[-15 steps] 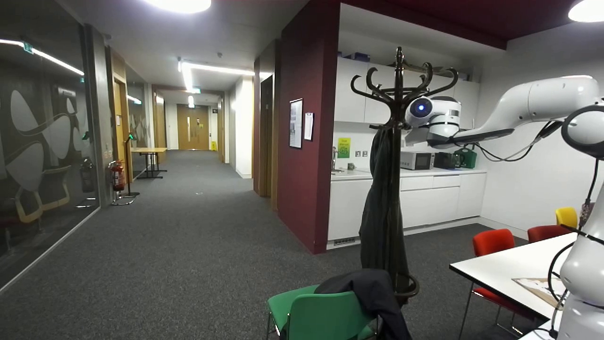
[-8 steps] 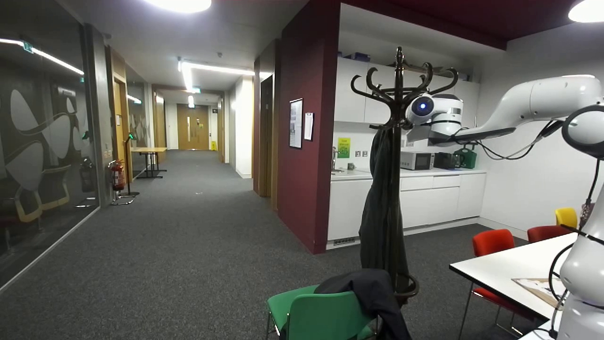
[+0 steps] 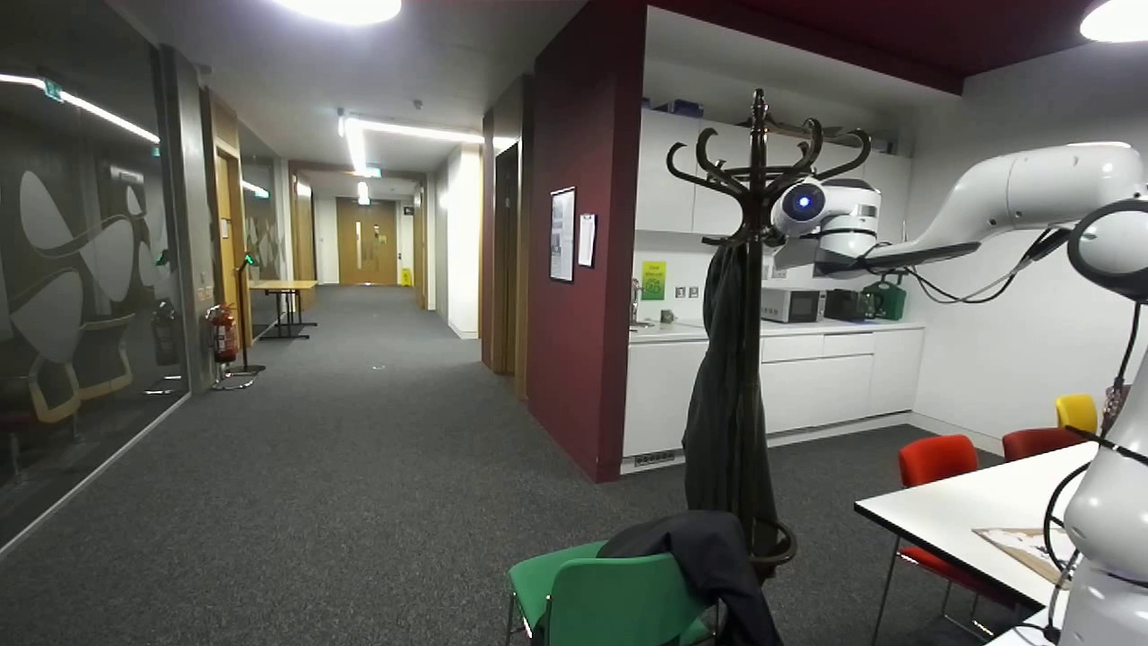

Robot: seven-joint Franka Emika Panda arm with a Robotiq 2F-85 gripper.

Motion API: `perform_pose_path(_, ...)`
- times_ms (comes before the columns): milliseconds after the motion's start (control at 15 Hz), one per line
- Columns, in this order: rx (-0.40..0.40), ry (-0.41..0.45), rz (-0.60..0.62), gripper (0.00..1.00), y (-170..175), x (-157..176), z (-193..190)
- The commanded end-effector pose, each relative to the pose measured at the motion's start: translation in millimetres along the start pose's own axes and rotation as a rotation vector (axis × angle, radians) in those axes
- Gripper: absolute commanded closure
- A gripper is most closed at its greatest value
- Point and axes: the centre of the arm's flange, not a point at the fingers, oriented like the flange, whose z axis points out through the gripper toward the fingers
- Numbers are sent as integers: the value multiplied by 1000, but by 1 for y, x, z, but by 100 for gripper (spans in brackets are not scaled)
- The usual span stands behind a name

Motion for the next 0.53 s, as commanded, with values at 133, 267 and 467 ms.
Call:
perform_pose_path(133,-10,21,2,0,5,-2,-2)
perform_pose_path(267,-9,16,-1,0,4,-6,-3)
perform_pose_path(467,-9,15,-3,0,4,-8,-5)
